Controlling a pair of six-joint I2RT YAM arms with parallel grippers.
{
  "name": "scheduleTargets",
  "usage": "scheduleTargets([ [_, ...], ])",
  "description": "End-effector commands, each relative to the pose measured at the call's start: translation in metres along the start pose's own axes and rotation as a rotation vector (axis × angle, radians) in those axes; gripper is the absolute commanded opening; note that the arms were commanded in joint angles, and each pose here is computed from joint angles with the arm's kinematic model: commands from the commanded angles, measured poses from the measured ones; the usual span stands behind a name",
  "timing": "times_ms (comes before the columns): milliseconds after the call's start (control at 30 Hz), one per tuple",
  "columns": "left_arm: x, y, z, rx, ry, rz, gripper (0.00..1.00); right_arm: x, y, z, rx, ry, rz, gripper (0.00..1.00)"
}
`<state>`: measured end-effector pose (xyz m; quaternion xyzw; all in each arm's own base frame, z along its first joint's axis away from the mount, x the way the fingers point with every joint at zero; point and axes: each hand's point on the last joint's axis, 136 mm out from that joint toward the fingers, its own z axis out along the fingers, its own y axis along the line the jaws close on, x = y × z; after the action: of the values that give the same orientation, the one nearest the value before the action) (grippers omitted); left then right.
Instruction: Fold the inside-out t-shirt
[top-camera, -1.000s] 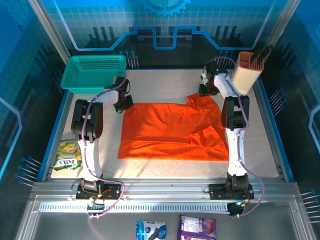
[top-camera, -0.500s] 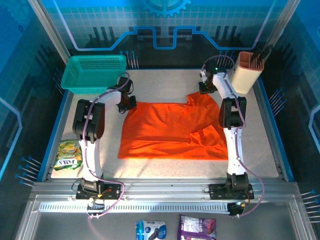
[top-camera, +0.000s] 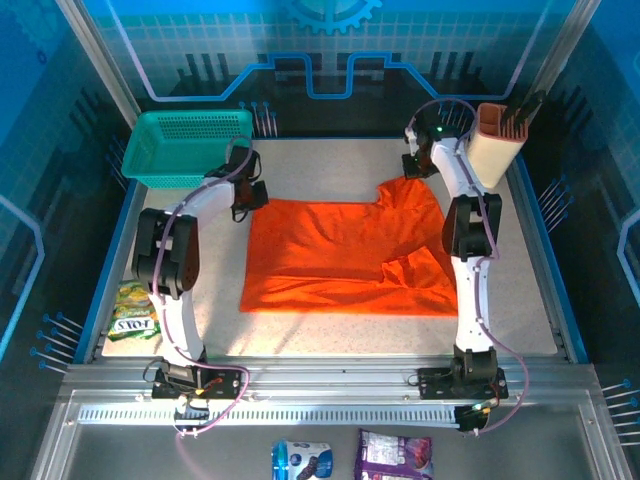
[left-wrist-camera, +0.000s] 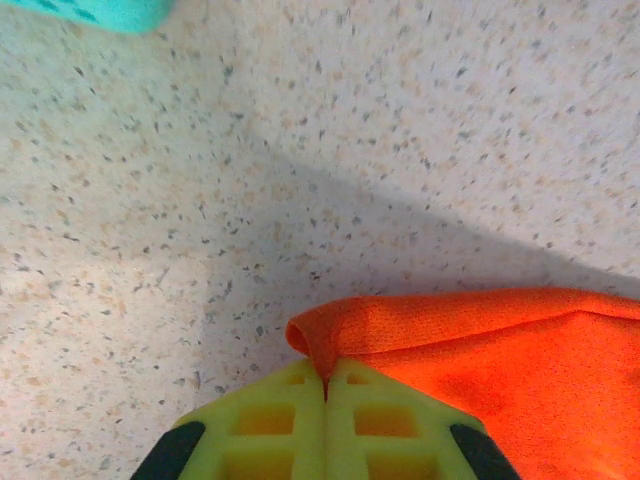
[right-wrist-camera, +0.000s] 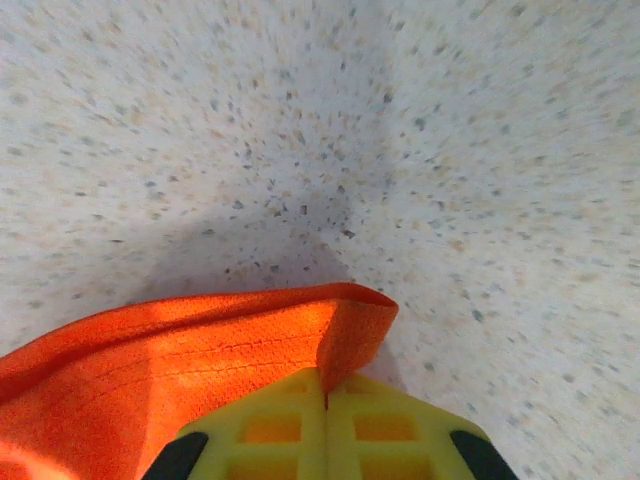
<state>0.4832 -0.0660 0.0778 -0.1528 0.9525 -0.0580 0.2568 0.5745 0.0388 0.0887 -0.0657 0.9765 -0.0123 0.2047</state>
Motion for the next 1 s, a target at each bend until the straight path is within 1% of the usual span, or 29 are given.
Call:
scheduleTargets([
  [0,-0.009,0.002,-0.013,-0.001,-0.068,-0.034,0.05,-0.01,-0.007,-0.047,0.01,-0.068,0.038,0.0],
  [200,-0.004,0.003,-0.022,0.032,-0.102,-0.061,0.05,0.005,-0.003,-0.078,-0.015,-0.086,0.078,0.0],
  [300,0.002,0.004,-0.028,0.046,-0.114,-0.079,0.05,0.02,0.0,-0.09,-0.024,-0.09,0.105,0.0],
  [600,0.023,0.011,-0.057,0.095,-0.168,-0.125,0.04,0.079,-0.006,-0.131,0.0,-0.093,0.168,0.01],
  [800,0.046,0.011,-0.065,0.128,-0.157,-0.141,0.04,0.121,-0.004,-0.143,-0.045,-0.083,0.233,0.01],
  [967,0.066,0.019,-0.071,0.131,-0.155,-0.159,0.05,0.155,0.005,-0.152,-0.082,-0.075,0.278,0.01],
])
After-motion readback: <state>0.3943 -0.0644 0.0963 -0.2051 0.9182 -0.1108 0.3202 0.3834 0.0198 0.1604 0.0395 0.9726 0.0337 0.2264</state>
